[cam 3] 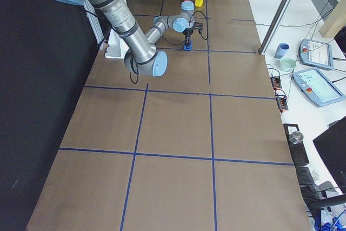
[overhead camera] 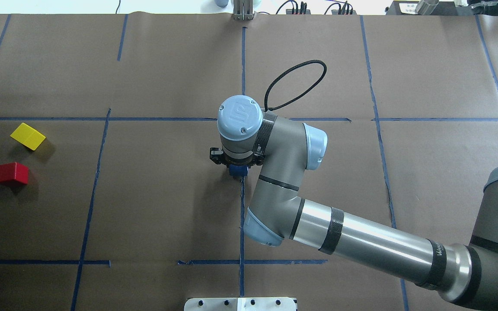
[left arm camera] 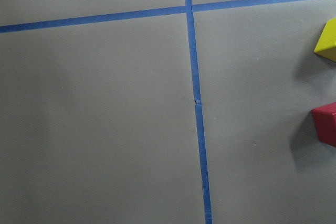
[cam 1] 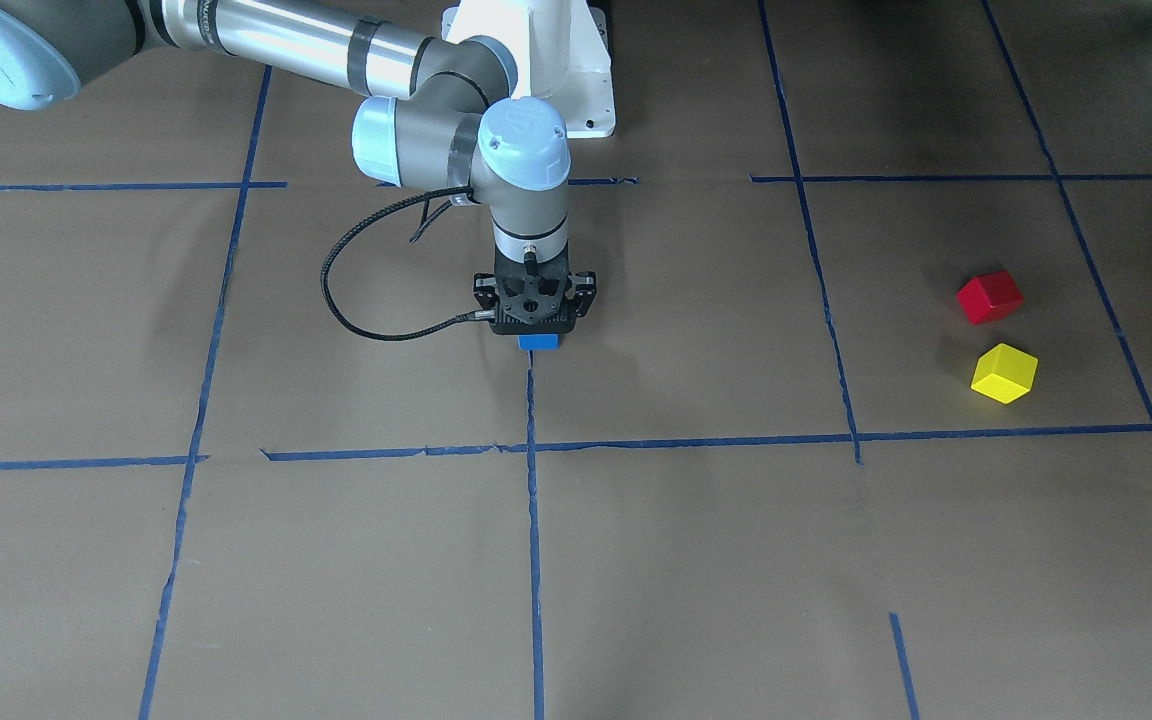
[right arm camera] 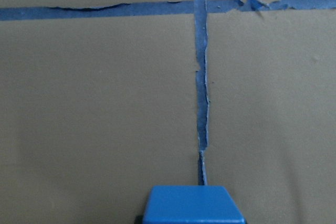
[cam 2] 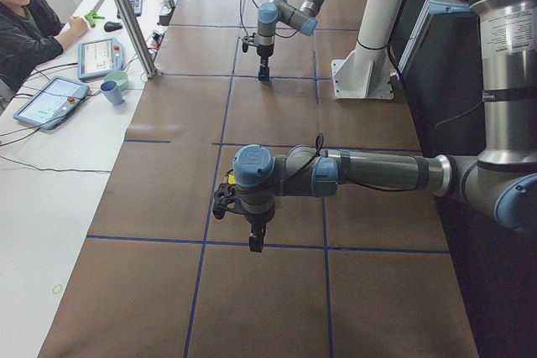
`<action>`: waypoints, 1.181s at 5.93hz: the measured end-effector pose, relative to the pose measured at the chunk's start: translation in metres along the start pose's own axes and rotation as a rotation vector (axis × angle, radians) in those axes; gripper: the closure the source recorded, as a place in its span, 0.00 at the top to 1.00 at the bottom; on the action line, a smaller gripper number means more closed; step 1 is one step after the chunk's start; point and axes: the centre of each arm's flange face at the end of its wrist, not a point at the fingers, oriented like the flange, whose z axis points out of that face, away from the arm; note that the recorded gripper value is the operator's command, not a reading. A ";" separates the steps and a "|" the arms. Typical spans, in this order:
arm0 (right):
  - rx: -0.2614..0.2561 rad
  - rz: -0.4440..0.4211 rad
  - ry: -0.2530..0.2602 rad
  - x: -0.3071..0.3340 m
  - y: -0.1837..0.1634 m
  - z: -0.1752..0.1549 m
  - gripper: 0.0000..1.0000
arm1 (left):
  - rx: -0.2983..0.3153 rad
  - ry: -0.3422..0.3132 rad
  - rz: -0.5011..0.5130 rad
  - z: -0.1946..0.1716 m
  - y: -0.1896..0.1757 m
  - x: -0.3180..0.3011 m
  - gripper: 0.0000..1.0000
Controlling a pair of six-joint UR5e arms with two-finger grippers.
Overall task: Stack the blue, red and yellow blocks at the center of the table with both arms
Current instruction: 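Carry the blue block with the right gripper to the table center, then release the blue block at center and withdraw the right arm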
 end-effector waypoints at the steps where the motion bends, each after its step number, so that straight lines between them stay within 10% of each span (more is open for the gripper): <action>1: 0.001 -0.006 -0.003 0.000 0.000 -0.001 1.00 | 0.000 0.000 0.000 0.000 0.000 0.000 1.00; 5: 0.023 -0.059 0.007 0.039 -0.061 -0.072 1.00 | 0.000 -0.001 0.015 0.001 -0.003 0.005 1.00; 7: -0.029 -0.182 0.017 0.176 -0.135 -0.112 1.00 | 0.038 0.000 0.073 -0.010 -0.032 0.025 1.00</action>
